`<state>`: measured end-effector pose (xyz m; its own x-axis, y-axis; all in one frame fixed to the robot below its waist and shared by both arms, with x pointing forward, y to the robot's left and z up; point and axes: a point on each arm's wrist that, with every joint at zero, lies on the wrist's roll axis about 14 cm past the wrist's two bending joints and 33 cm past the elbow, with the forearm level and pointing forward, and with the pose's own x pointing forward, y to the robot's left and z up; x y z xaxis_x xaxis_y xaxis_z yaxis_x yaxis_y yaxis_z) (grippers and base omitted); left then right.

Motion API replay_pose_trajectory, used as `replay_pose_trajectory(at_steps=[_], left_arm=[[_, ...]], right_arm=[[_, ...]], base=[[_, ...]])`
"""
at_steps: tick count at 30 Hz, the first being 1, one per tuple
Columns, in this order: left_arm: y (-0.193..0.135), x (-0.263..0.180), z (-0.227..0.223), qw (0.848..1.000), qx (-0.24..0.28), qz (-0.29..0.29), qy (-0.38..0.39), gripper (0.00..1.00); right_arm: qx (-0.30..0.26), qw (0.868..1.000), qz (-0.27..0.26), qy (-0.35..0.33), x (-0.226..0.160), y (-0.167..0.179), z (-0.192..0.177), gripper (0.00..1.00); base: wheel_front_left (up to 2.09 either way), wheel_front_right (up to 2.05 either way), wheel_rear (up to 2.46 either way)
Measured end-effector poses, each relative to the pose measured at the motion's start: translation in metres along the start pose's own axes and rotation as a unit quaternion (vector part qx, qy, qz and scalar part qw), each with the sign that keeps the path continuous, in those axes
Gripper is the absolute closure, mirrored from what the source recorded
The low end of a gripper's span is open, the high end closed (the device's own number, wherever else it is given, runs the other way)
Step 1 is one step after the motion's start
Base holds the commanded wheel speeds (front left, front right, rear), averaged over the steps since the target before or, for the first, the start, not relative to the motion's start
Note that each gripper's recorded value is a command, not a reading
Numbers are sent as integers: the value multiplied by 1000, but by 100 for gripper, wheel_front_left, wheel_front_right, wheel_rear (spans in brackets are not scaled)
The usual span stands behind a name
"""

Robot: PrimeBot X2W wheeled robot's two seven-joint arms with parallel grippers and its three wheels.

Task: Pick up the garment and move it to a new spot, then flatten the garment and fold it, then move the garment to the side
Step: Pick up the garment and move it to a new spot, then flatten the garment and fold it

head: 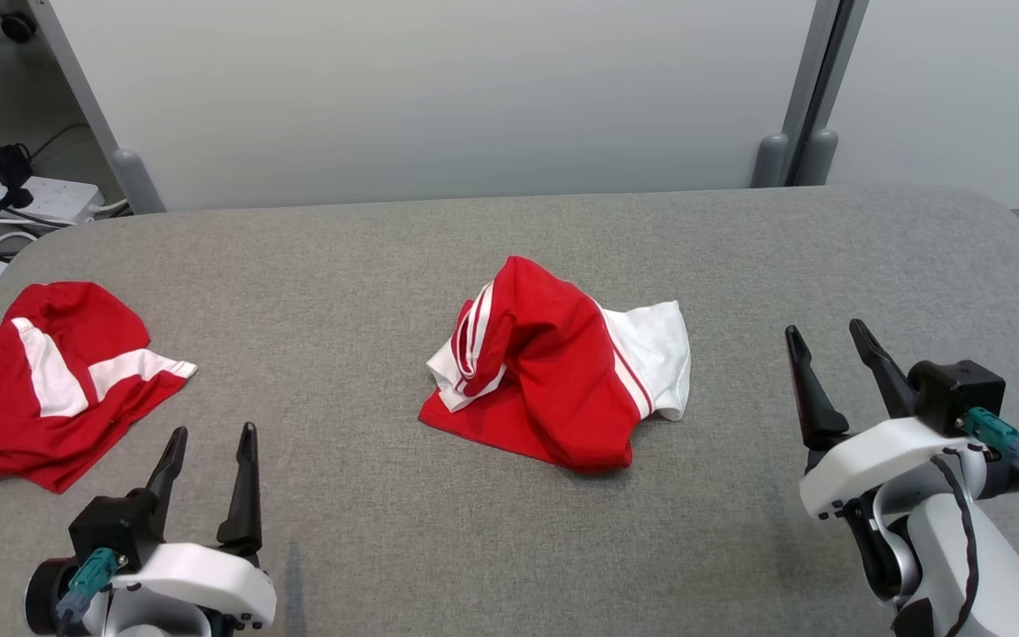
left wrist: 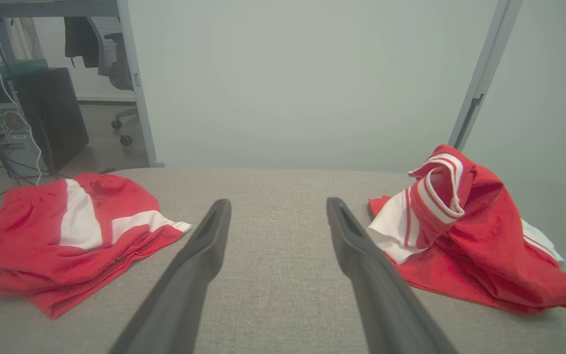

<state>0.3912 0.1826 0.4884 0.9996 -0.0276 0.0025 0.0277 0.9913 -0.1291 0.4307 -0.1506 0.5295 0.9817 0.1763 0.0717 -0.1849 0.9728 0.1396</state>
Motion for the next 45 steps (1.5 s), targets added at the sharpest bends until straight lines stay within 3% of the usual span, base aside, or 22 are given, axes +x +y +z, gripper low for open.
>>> replay_pose_trajectory(at_steps=[9, 21, 24, 29, 38, 45], left_arm=[[19, -21, -1, 999, -6, 34, -4, 0], [20, -29, -10, 999, -9, 34, 6, 0], [20, -30, -11, 999, -10, 33, 8, 0], [18, -37, -15, 999, -17, 31, 13, 0], [29, -57, -18, 998, -39, 56, 15, 0], [43, -66, -16, 996, -45, 82, 14, 0]], right_arm=[[7, 1000, -15, 8, -16, -7, -9, 0], [9, 1000, -11, 21, -18, -3, -21, 0], [2, 999, 18, 30, -13, 16, -26, 0], [-16, 994, 106, 35, 8, 74, -28, 0], [-62, 963, 255, 69, 41, 173, -50, 0], [-60, 951, 281, 110, 55, 197, -78, 0]], base=[[0, 0, 0], [0, 0, 0], [0, 0, 0], [0, 0, 0], [0, 0, 0], [0, 0, 0]])
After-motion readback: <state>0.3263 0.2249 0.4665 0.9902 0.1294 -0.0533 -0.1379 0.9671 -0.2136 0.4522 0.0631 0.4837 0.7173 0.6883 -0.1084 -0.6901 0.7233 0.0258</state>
